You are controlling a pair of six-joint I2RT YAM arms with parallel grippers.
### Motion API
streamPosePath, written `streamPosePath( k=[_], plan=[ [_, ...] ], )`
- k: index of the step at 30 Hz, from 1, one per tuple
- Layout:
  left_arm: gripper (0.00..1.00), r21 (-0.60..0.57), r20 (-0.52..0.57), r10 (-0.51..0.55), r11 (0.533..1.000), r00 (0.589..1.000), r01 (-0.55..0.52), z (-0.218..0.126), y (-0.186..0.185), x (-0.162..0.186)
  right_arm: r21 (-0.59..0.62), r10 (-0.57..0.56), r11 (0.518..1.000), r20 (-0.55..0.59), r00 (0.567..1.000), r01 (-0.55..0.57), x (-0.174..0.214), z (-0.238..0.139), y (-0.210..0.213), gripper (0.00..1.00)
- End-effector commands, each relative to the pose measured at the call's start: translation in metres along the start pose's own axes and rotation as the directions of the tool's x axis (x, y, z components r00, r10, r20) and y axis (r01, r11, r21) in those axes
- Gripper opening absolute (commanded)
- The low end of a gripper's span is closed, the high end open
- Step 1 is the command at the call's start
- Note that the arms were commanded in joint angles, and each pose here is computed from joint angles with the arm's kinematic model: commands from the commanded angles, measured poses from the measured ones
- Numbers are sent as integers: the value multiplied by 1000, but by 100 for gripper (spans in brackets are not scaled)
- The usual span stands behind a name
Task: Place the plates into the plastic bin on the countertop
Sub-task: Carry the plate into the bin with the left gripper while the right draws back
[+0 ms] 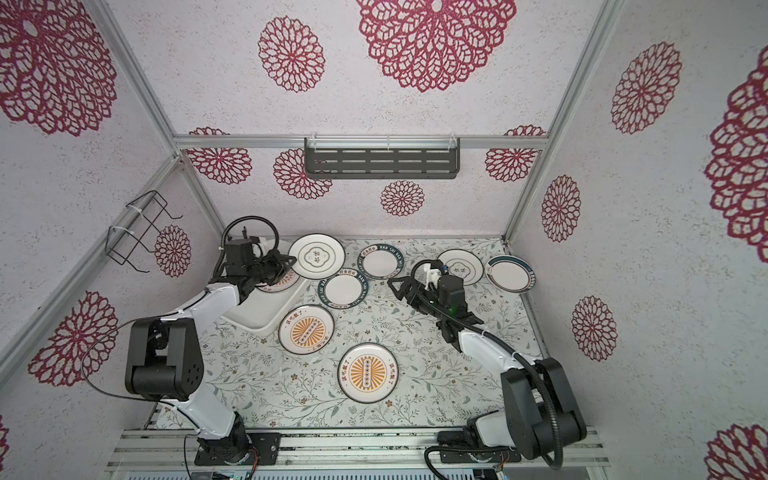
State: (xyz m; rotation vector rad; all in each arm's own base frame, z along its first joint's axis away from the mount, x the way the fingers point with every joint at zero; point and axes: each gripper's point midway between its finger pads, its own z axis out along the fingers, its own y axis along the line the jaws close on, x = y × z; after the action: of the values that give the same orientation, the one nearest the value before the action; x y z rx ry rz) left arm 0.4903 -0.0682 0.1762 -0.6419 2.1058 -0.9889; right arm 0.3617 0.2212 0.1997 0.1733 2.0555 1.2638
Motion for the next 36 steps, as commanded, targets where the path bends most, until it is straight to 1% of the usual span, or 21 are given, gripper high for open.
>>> streamPosePath(
  k=[1,5,8,10,14,21,24,28,31,36],
  plan=[
    [0,-30,90,7,1000,996,-4,-20,13,-27,-138,-87,987,12,996,88,-4,12,45,99],
    [0,-118,163,-48,991,985,68,-37,52,-52,-182,-112,978,-31,993,105,9,28,62,99],
    [0,-163,206,-75,980,976,110,-44,75,-64,-189,-128,975,-47,991,117,13,33,68,99],
    [0,-194,220,-69,974,973,113,-44,86,-68,-180,-131,976,-38,991,122,11,33,68,99],
    [0,-224,230,-91,964,969,144,-40,103,-73,-166,-147,976,-30,989,140,9,32,69,99],
    [0,-245,236,-129,951,963,188,-22,123,-79,-149,-146,979,-26,989,140,8,30,67,99],
    [0,-256,253,-136,946,958,202,-19,128,-84,-142,-143,980,-26,989,138,9,28,65,99],
    [0,-285,277,-140,933,951,220,-16,138,-89,-104,-140,985,-20,990,137,10,25,57,99],
    [0,-307,281,-147,923,949,233,-13,146,-88,-92,-138,986,-16,990,136,11,23,55,99],
    [0,-285,290,-179,922,940,263,-5,155,-85,-74,-139,988,-1,990,139,8,19,54,99]
  ],
)
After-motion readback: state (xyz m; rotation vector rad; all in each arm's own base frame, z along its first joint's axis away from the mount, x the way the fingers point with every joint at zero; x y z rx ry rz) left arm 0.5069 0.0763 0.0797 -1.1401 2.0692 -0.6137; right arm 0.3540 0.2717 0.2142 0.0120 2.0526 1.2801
